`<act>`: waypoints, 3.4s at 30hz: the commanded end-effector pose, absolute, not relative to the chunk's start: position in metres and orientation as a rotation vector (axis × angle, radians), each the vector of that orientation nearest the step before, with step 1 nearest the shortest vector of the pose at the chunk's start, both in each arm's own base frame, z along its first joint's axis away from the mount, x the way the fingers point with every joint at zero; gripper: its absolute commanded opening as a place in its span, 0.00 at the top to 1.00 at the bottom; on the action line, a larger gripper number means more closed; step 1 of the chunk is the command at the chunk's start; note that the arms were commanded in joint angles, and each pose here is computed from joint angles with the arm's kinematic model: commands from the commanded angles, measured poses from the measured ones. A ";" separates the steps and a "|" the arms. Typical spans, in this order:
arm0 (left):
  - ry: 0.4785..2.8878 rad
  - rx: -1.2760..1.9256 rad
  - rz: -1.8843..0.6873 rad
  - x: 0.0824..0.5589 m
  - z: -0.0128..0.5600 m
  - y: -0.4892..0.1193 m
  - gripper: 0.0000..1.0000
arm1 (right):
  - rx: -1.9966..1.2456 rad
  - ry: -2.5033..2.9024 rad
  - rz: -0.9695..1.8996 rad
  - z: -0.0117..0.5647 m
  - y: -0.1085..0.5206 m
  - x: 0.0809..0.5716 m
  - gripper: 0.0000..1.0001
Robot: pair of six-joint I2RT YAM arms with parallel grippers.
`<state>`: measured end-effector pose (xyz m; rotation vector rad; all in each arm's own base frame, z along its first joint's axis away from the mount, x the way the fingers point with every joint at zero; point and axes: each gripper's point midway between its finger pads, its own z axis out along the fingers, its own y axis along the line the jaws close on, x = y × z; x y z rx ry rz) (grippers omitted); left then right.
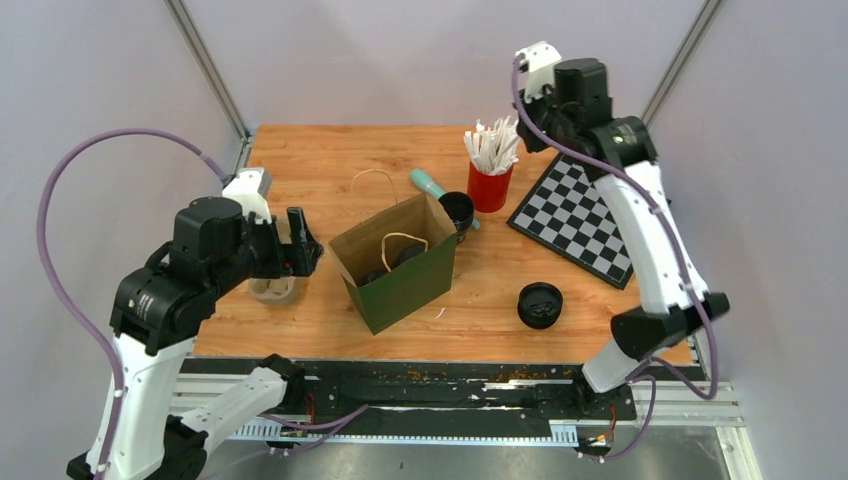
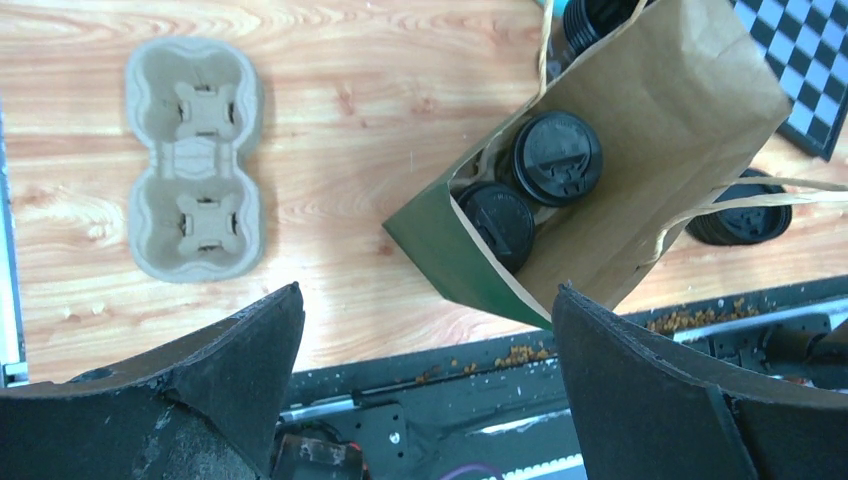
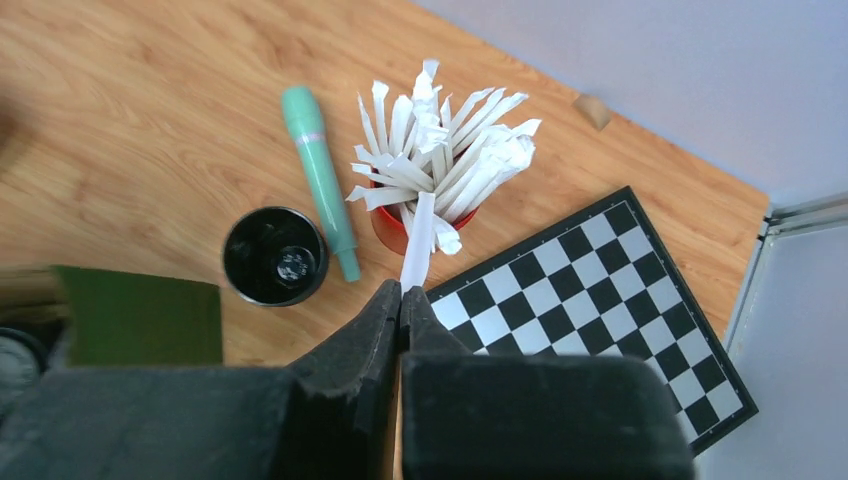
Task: Pack the takeout coffee
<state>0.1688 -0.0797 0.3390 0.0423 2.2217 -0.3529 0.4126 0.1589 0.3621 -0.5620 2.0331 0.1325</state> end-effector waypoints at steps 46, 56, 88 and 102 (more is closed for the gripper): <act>2.032 0.072 -0.372 0.182 0.370 -0.081 0.00 | -0.653 2.090 1.295 0.355 0.340 0.257 0.92; 2.039 0.065 -0.363 0.181 0.370 -0.078 0.00 | -0.691 2.181 1.268 0.315 0.355 0.260 0.89; 2.094 0.104 -0.275 0.172 0.349 -0.066 0.00 | -0.672 1.966 0.226 0.324 0.224 0.421 0.51; 2.111 0.075 -0.276 0.162 0.348 -0.060 0.00 | -0.789 1.966 0.024 0.301 0.218 0.465 0.58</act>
